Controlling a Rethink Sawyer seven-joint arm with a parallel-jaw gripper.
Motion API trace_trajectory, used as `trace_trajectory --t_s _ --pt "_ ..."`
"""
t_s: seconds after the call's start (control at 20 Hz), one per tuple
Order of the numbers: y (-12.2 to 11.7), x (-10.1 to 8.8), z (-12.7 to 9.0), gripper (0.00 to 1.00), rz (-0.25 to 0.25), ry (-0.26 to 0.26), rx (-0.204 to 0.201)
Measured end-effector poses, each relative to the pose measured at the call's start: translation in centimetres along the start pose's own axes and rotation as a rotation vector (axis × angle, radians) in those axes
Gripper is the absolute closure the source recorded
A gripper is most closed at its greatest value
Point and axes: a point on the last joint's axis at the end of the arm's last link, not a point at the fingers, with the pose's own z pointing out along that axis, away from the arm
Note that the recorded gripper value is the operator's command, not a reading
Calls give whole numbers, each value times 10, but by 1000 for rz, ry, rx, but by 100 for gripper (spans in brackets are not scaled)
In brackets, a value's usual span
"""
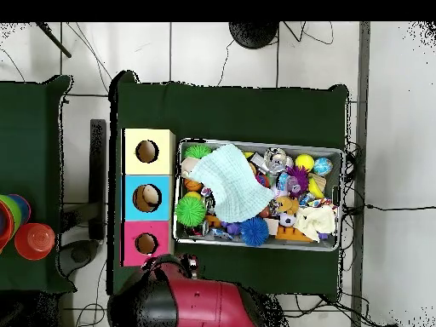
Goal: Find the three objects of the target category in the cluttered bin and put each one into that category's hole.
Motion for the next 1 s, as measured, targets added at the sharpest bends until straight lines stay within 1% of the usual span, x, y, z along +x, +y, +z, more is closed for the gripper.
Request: trace_trajectory --t_s 0.1,0.25,0.45,0.8,1.0 --pt "-8 0 4 0 16 6 -1" --pt "-17 -3 10 0 35 0 1" --pt "-24 -8 20 0 46 -8 4" --pt "-30 -29 33 0 49 -4 7" --pt "-39 -37 38 0 62 -23 22"
